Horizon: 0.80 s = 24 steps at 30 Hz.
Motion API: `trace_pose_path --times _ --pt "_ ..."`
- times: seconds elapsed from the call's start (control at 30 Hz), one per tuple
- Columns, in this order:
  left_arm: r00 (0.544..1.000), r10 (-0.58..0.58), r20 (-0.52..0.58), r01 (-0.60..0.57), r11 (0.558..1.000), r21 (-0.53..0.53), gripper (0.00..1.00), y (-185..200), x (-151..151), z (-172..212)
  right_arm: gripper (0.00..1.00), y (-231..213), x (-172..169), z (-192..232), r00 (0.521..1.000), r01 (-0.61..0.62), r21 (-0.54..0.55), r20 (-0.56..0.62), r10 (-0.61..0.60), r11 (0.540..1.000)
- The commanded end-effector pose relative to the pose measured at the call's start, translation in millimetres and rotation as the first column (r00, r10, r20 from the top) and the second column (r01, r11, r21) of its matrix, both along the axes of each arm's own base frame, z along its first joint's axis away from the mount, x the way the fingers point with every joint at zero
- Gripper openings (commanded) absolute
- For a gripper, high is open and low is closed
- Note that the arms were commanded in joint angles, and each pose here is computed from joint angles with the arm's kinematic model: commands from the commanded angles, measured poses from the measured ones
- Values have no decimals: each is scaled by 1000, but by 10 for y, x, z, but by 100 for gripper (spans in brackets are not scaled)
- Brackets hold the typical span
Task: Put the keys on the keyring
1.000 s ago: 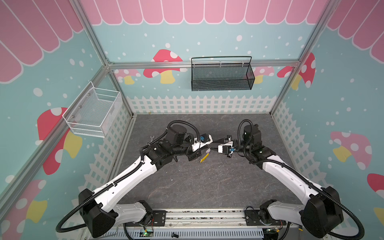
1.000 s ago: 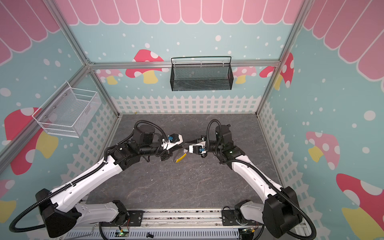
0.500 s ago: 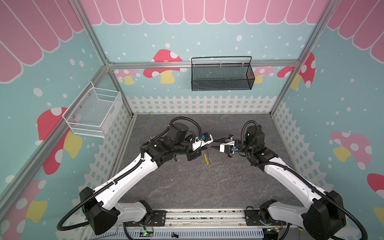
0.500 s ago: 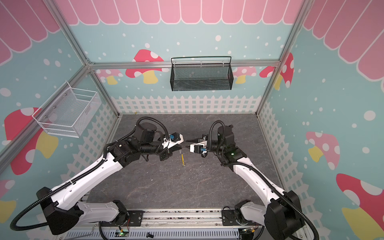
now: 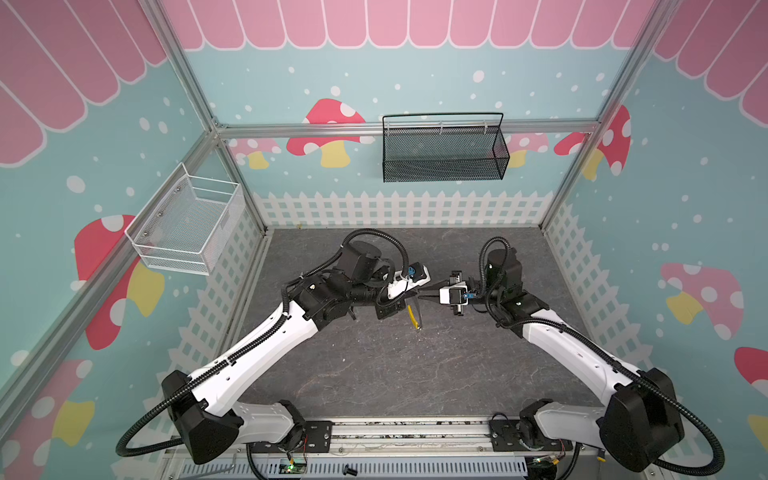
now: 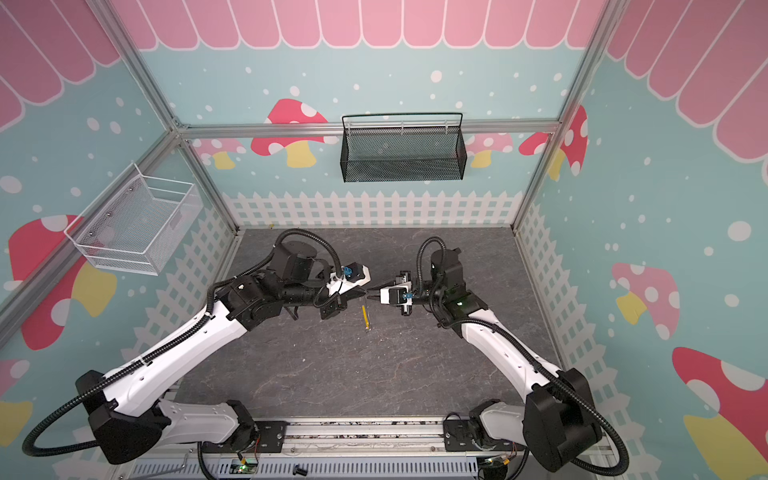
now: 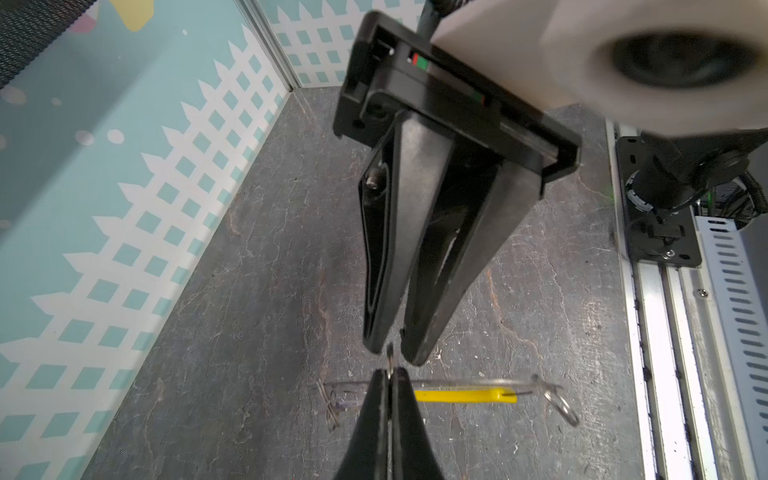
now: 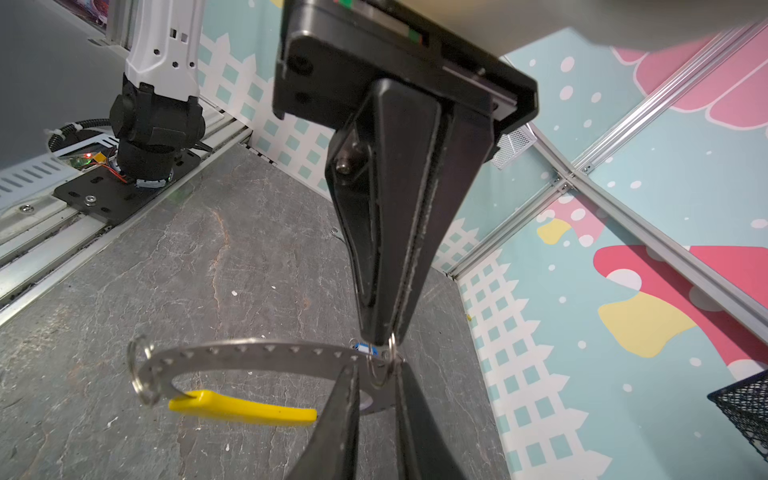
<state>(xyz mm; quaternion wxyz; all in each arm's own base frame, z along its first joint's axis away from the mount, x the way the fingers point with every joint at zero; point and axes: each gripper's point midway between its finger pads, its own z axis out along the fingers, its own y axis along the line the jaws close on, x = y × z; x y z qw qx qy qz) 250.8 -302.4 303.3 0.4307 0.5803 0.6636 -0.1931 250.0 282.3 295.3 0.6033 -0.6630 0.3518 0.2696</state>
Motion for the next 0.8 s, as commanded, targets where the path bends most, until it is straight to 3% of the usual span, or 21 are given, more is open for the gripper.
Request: trace_pose_path --times 0.0,0.4,0.43,0.53,0.67,0.77 --pt "999 -22 32 21 999 30 0 -17 -9 44 18 35 -26 111 999 -35 21 0 35 999" --pt "997 -42 66 41 999 18 0 -49 -56 155 0 55 -1 13 998 -35 8 -49 35 999" --pt "996 -38 79 37 999 16 3 -40 -48 156 0 54 5 13 998 -33 8 -48 33 999" --pt "990 48 136 -44 999 -27 32 53 63 146 0 57 -1 32 998 -37 22 -50 38 999" --pt "973 136 187 -108 982 -154 37 243 108 212 0 61 -46 126 997 -60 68 -51 63 996" --pt "969 175 173 -131 962 -239 30 380 108 201 0 62 -93 212 994 -83 119 -55 90 989"
